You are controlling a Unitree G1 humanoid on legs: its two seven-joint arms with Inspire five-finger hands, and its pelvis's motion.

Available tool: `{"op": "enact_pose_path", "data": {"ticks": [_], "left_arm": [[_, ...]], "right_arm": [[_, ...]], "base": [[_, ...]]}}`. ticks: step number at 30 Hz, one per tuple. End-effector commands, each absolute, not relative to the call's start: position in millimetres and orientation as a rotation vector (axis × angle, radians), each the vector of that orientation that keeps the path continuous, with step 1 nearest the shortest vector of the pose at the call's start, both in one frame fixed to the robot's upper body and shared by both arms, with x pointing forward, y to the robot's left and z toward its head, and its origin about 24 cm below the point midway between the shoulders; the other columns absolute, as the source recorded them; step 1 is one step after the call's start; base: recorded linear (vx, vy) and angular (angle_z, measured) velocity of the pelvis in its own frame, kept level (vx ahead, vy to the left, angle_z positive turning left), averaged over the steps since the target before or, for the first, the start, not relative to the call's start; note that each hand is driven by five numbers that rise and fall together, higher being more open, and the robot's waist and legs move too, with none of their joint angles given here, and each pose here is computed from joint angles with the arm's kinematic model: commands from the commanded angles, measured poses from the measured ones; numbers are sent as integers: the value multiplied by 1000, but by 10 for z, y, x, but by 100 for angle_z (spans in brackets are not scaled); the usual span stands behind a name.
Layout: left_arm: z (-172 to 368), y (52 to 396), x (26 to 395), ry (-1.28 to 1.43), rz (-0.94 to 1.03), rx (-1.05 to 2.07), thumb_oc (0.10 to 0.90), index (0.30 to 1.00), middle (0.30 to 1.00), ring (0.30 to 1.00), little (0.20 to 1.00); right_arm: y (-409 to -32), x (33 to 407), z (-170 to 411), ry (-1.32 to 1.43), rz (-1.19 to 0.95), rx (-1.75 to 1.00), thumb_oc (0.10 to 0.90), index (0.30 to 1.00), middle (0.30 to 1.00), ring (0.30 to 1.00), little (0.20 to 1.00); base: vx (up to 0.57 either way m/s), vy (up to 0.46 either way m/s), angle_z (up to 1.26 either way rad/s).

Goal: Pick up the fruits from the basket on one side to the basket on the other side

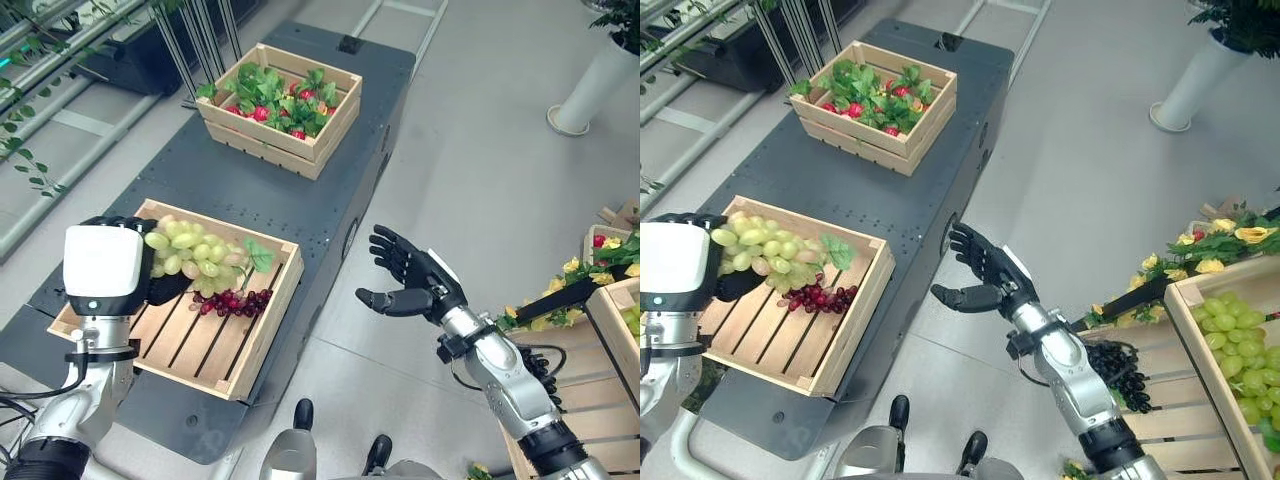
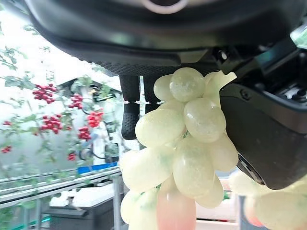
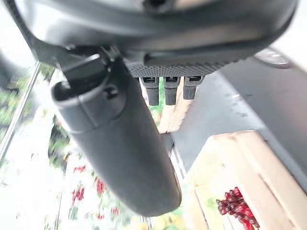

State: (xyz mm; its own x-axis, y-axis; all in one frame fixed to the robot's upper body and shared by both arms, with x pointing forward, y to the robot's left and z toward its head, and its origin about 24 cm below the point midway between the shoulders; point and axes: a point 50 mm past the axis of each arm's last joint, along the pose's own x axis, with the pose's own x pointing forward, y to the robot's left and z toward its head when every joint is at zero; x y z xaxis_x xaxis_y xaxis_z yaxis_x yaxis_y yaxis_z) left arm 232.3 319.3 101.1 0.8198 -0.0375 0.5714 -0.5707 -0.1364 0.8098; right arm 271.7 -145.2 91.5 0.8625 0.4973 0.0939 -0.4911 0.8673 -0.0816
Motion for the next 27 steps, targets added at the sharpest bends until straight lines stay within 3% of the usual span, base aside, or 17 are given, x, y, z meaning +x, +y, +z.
{"op": "enact_pose_path", "data": {"ticks": [1, 12, 27], "left_arm": [[1473, 3082, 2574, -704, 611, 1594, 400, 300, 300, 300, 300], [1543, 2620, 2773, -764, 505, 1396, 400, 300, 300, 300, 300], [1514, 2389, 2848, -779, 423, 1350, 400, 300, 300, 300, 300]], "right_arm": [[-1199, 2707, 1287, -279, 656, -96, 800, 900, 900, 900, 900], [-770, 2768, 1439, -280, 730, -80, 800, 900, 900, 900, 900], [-673, 2769, 1464, -255, 671, -24, 800, 900, 900, 900, 900]], "base": [[31, -16, 4], [24, -6, 5], [5, 0, 2]]}}
